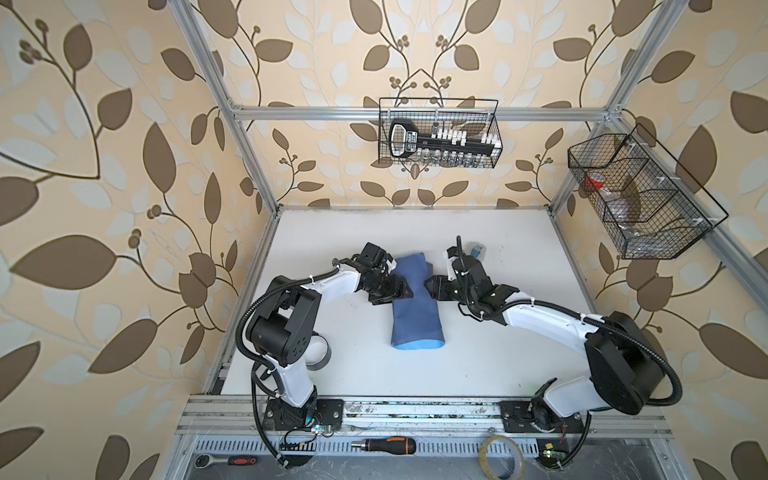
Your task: Wrap the gift box in paper
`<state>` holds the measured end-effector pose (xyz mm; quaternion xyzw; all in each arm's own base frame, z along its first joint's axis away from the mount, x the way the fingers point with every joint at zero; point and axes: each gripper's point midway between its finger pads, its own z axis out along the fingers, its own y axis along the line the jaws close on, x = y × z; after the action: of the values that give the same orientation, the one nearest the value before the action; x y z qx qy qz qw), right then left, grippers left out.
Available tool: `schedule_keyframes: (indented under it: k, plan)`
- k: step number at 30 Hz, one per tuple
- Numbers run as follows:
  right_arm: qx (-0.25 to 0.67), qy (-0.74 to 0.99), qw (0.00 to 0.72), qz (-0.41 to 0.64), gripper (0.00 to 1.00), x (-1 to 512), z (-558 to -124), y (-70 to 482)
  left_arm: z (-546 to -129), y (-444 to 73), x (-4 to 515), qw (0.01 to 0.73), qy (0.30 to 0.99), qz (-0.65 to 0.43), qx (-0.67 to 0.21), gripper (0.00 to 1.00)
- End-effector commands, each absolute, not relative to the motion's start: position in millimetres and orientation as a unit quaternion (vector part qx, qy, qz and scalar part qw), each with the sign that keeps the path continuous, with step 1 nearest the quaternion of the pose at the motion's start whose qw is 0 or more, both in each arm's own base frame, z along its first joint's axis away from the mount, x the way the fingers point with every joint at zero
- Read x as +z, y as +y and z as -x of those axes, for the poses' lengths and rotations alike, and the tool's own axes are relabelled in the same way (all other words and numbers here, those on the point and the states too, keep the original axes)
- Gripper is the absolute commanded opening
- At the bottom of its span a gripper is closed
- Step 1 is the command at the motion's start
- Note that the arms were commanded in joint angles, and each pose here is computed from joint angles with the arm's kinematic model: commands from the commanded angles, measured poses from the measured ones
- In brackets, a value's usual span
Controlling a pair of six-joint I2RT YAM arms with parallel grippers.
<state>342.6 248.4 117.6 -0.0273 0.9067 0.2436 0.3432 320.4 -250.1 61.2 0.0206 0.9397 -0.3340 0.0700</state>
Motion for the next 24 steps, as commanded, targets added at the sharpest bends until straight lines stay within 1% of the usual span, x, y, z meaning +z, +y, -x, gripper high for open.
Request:
schedule_keyframes:
  k: [1,13,19,24]
  plan:
    - [0.249,0.914,0.315,0.055,0.59,109.5,-338.7,261.1,-307.2,-220.4,-5.6,0.036,0.974,0.001,-0.225,0.78]
    - [0.266,0.922,0.278,0.040,0.60,80.2,-340.9,267.7,-307.6,-220.8,-7.0,0.035,0.974,0.001,-0.225,0.78]
    - [0.308,0.915,0.260,0.029,0.62,73.1,-341.3,272.5,-307.6,-220.8,-7.8,0.034,0.974,0.002,-0.224,0.78]
    - [0.365,0.901,0.234,0.007,0.66,68.5,-343.3,273.1,-308.0,-221.1,-7.3,0.035,0.974,0.002,-0.225,0.78]
